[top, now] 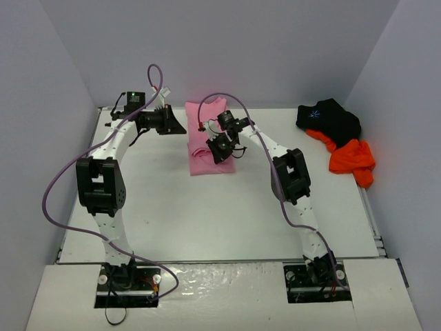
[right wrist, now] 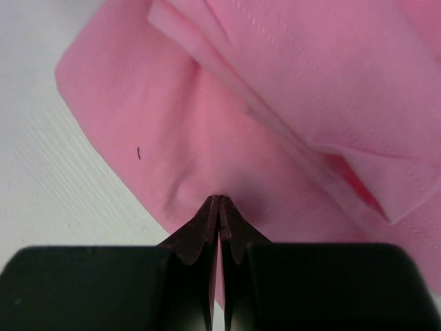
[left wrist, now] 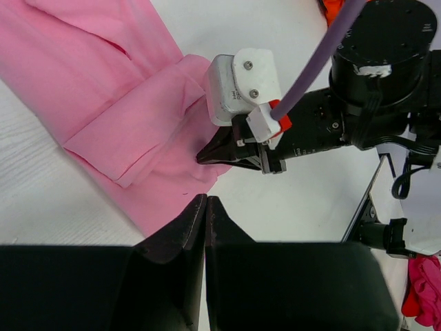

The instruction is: Fold and stack the t-shirts

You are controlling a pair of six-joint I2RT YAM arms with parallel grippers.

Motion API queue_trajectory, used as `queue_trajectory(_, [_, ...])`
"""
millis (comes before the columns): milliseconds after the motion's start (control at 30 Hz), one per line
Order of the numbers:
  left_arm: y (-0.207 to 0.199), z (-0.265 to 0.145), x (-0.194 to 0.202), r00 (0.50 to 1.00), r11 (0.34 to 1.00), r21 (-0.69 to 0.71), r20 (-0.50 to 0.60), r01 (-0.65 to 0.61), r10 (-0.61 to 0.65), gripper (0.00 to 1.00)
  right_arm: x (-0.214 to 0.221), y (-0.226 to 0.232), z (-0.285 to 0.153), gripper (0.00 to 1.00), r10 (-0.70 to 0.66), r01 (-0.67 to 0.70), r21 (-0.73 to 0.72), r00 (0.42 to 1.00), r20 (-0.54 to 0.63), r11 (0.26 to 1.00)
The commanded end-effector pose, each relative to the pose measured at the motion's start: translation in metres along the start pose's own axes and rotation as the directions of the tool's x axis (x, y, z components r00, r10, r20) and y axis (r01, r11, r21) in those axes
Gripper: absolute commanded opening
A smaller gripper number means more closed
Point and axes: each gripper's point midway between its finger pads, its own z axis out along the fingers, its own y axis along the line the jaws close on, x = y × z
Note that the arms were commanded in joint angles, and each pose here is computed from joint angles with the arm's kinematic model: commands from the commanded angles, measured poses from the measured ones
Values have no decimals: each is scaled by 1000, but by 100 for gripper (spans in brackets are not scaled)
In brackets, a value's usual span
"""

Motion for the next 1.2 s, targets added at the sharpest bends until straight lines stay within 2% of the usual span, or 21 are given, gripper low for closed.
queue_trajectory(0, [-25, -10, -22, 993, 993, 47, 59, -109, 107, 0, -34, 5, -11, 0, -67, 65, 33, 995, 70, 997])
queue_trajectory(267, [-15, 3, -13, 997, 995, 62, 32, -74, 72, 0, -11, -7, -6, 0, -44, 44, 108, 999, -1, 993])
queue_trajectory(367, [-16, 7, -13, 997, 995, 68, 27, -69, 67, 0, 7, -10, 10, 0, -23, 29, 111, 998, -58, 993])
queue_trajectory(500, [-20, 7, -13, 997, 994, 70, 25, -81, 79, 0, 45, -3, 30, 0, -7, 21, 68, 981, -194, 997])
queue_trajectory(767, [-25, 1, -14, 994, 993, 58, 30, -107, 106, 0, 119, 62, 38, 0, -94, 51, -121, 920, -381, 991])
queue_trajectory(1000, [-32, -7, -21, 992, 992, 55, 53, -116, 113, 0, 150, 120, 23, 0, -222, 107, -287, 887, -405, 952])
queue_trajectory(1167, [-35, -18, -33, 987, 991, 22, 91, -133, 131, 0, 164, 152, 9, 0, -306, 161, -354, 862, -404, 921])
